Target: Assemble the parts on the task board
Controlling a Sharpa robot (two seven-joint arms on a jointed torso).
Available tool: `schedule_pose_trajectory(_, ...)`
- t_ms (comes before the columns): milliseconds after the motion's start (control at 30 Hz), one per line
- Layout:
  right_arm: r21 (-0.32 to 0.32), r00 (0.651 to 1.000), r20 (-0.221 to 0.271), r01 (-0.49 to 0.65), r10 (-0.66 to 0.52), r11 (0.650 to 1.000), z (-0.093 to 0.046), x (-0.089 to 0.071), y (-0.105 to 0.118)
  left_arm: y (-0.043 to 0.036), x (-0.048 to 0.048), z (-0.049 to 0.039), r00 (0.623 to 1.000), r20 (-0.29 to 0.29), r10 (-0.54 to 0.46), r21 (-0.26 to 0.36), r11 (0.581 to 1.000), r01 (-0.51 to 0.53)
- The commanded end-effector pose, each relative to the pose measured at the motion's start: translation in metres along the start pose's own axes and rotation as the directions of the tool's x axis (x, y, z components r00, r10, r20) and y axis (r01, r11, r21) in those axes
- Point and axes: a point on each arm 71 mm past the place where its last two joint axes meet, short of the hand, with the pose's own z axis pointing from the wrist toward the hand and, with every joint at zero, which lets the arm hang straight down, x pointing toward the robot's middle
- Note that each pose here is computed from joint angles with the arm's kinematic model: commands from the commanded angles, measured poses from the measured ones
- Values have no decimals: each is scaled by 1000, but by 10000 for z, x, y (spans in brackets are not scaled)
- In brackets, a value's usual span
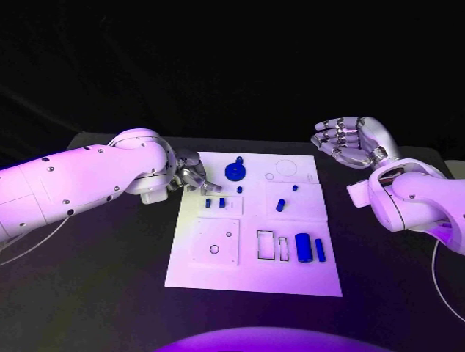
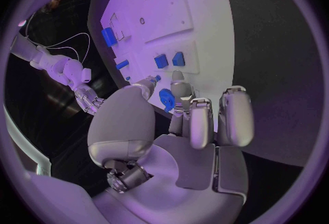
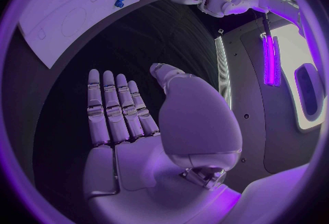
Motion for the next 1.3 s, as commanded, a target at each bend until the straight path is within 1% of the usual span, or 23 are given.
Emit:
schedule_pose_trajectory(33, -18, 1000, -13, 3, -3, 1000, 0, 13, 15, -143, -88, -35, 986, 115, -122, 174, 980, 101)
schedule_pose_trajectory(100, -18, 1000, -14, 2, -2, 1000, 0, 13, 16, -198, -114, -54, 977, 148, -152, 248, 962, 112)
schedule_pose_trajectory(167, -18, 1000, -15, 1, -2, 1000, -1, 14, 16, -269, -141, -79, 964, 192, -184, 340, 934, 111)
schedule_pose_trajectory(267, -18, 1000, -17, 0, -1, 1000, -2, 16, 17, -361, -146, -108, 947, 251, -200, 452, 890, 69)
schedule_pose_trajectory(367, -18, 1000, -19, -1, 0, 1000, -2, 19, 19, -437, -114, -124, 935, 306, -179, 526, 851, -9)
schedule_pose_trajectory(400, -19, 1000, -20, -1, 0, 1000, -2, 20, 19, -467, -91, -126, 930, 333, -158, 548, 835, -55)
schedule_pose_trajectory(467, -19, 1000, -21, -1, 0, 1000, -2, 22, 20, -492, -66, -125, 924, 359, -130, 563, 820, -103)
schedule_pose_trajectory(567, -19, 1000, -23, -1, 1, 1000, -2, 27, 22, -536, -6, -110, 910, 411, -58, 575, 791, -209)
schedule_pose_trajectory(667, -20, 1000, -25, -2, 1, 1000, -2, 33, 25, -559, 45, -83, 897, 443, 17, 566, 771, -294)
schedule_pose_trajectory(733, -20, 1000, -26, -2, 1, 1000, -2, 36, 26, -571, 80, -55, 889, 452, 73, 551, 760, -343)
schedule_pose_trajectory(933, -21, 1000, -30, -3, 2, 1000, 3, 53, 30, -614, 165, 56, 866, 451, 215, 510, 735, -447)
schedule_pose_trajectory(1033, -22, 999, -32, -3, 2, 1000, 7, 64, 33, -634, 201, 119, 849, 445, 284, 488, 718, -496)
schedule_pose_trajectory(1300, -22, 999, -32, -1, 0, 1000, 10, 72, 36, -655, 247, 200, 835, 409, 368, 458, 709, -536)
